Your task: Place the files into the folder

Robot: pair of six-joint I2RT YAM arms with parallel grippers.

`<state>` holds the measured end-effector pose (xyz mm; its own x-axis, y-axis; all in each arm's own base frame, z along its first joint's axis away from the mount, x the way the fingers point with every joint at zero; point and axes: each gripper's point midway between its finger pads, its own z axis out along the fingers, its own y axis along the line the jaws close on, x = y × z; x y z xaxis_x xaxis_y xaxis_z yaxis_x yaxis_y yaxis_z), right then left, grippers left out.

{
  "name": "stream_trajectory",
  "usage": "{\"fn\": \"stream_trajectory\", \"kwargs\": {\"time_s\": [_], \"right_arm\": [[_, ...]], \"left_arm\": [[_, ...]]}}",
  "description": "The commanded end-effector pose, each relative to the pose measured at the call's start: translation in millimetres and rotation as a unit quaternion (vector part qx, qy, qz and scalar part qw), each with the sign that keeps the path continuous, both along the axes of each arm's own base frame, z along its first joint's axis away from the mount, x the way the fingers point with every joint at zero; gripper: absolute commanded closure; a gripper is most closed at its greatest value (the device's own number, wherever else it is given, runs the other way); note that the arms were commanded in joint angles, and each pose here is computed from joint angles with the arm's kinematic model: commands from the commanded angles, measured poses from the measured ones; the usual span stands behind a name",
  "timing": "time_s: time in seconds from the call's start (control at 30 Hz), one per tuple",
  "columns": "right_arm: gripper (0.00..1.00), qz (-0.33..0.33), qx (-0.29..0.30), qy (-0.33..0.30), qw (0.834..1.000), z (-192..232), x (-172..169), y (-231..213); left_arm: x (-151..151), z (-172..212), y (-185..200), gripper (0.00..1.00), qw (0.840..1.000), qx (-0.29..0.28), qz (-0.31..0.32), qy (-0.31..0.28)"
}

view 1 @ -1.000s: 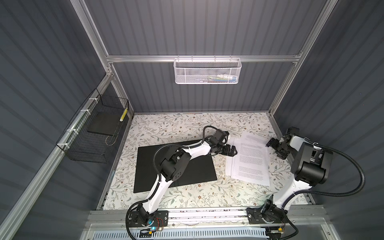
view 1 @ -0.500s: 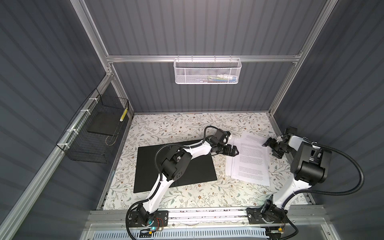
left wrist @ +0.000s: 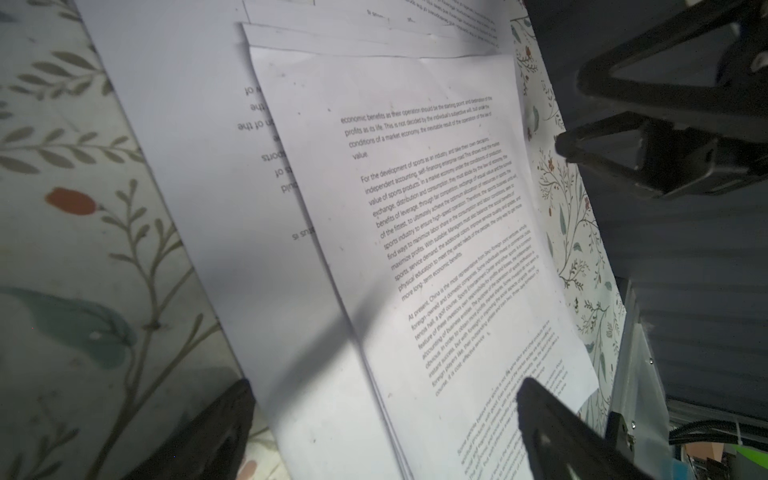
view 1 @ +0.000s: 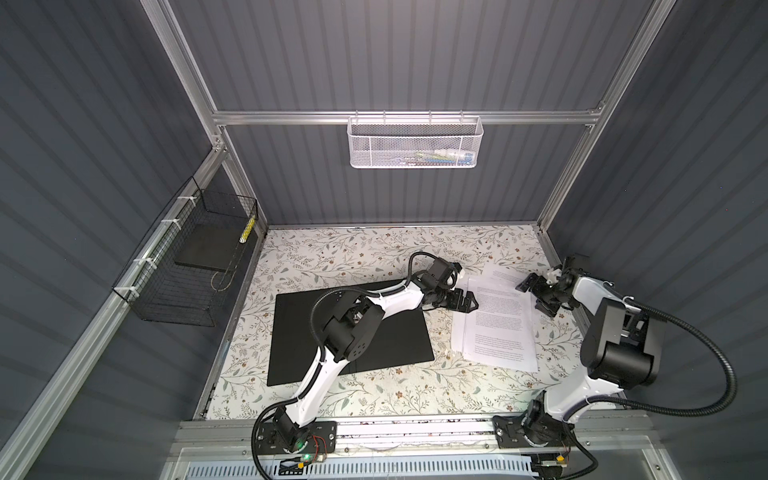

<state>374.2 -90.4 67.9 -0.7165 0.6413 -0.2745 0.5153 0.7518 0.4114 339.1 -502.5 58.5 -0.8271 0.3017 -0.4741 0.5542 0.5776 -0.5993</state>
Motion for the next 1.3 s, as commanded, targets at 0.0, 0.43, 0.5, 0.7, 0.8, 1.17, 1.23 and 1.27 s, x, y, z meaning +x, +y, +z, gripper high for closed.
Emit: {"fn": "stream_trajectory", "kwargs": {"time_s": [0.0,0.43,0.5,0.7,0.8,1.17,1.23,1.27], "right_arm": [[0.07,-0.02,-0.067,0.042,0.997,-7,-9,-27],[0.04,-0.043,-0.065,0.064,0.995,-21,-6,-61],[0.04,-0.047,-0.057,0.07,0.995,-23,-5,-65],[0.04,-0.046,-0.044,0.083,0.995,-33,-6,-66],[0.05,-0.043,-0.023,0.08,0.996,-39,-5,-59],[0.08,-0.039,0.013,0.067,0.997,-42,-1,-43],[0.08,-0.035,0.015,0.063,0.997,-40,0,-39],[0.08,-0.033,0.021,0.06,0.997,-39,1,-36]], "left_arm": [[4,25,10,0.01,1.0,0.007,0.01,-0.02],[14,20,30,0.01,0.998,0.033,0.035,-0.031],[14,16,29,0.01,0.999,0.029,0.036,-0.023],[9,9,20,0.01,1.0,0.016,0.02,-0.002],[9,4,22,0.01,1.0,0.022,0.02,-0.002],[11,-11,26,0.0,0.999,0.048,0.021,-0.002],[11,-14,27,0.01,0.999,0.05,0.02,-0.001],[11,-15,27,0.01,0.999,0.051,0.02,-0.002]]}}
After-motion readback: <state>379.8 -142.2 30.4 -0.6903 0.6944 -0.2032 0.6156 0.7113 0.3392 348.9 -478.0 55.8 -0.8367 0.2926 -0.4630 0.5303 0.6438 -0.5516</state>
